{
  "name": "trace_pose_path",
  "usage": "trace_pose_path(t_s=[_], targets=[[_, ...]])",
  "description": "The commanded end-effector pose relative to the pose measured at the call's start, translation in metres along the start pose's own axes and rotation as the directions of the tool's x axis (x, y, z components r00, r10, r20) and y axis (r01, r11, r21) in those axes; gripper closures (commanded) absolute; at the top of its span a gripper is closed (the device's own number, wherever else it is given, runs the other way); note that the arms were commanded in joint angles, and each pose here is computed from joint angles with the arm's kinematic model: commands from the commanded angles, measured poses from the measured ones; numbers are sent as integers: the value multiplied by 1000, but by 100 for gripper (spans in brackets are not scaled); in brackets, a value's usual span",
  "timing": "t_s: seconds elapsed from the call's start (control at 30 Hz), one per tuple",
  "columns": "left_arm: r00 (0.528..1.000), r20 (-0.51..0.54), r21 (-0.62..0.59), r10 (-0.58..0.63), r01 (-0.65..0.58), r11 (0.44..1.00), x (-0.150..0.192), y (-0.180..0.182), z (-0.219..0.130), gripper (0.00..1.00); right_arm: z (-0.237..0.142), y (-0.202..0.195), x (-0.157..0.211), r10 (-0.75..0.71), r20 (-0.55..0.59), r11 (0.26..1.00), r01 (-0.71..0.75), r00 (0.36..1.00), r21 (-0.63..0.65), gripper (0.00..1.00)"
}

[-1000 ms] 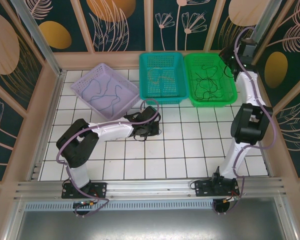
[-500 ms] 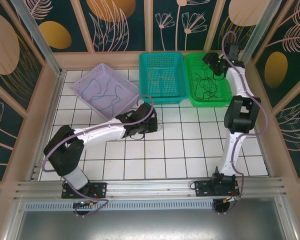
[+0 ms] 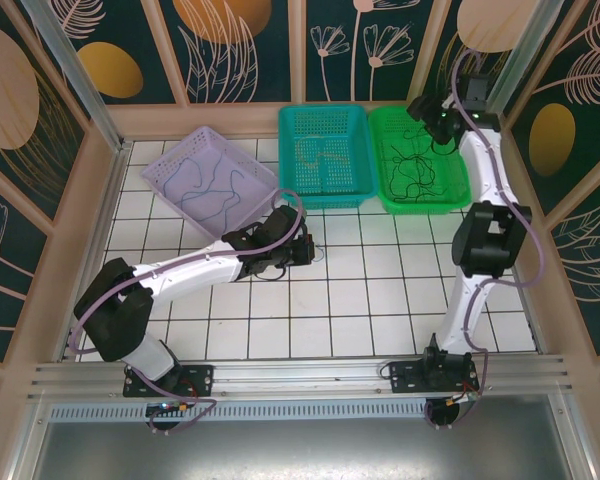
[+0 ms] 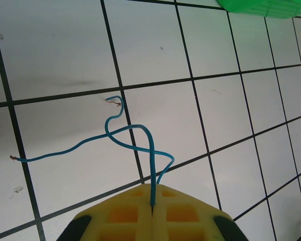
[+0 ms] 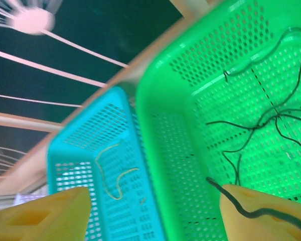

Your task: Untangle the cables

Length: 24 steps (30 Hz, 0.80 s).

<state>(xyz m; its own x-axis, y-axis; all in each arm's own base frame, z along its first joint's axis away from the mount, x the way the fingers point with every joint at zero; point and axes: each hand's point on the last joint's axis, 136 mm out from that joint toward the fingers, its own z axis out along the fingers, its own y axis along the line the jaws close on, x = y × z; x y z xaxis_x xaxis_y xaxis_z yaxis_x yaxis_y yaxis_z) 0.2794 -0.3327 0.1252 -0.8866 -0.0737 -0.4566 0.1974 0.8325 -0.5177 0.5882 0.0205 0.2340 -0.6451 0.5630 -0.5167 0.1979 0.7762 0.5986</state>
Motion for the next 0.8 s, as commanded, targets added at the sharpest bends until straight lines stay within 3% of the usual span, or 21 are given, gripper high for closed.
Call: trace_pose_path(t_s=[0.0, 0.13, 0.3, 0.57, 0.77], targets=[[1000, 13, 34, 0, -1, 999, -4, -7, -6, 100, 53, -64, 56, 11, -218, 976, 36, 976, 213, 32], [1000, 22, 28, -12, 11, 1000, -5, -7, -10, 100, 48, -85, 60, -47, -266, 925, 142, 963, 352, 33], [999, 34, 29, -27, 26, 999, -7, -6, -12, 100, 33, -88, 67, -83, -271, 907, 185, 959, 379, 28], [999, 37, 38, -17, 16, 999, -13, -13, -8, 100, 16, -63, 82, -46, -325, 953, 138, 945, 268, 20], [998, 54, 55, -16, 13, 998, -19, -20, -12, 100, -27, -24, 66, -54, -197, 980, 90, 979, 180, 23]])
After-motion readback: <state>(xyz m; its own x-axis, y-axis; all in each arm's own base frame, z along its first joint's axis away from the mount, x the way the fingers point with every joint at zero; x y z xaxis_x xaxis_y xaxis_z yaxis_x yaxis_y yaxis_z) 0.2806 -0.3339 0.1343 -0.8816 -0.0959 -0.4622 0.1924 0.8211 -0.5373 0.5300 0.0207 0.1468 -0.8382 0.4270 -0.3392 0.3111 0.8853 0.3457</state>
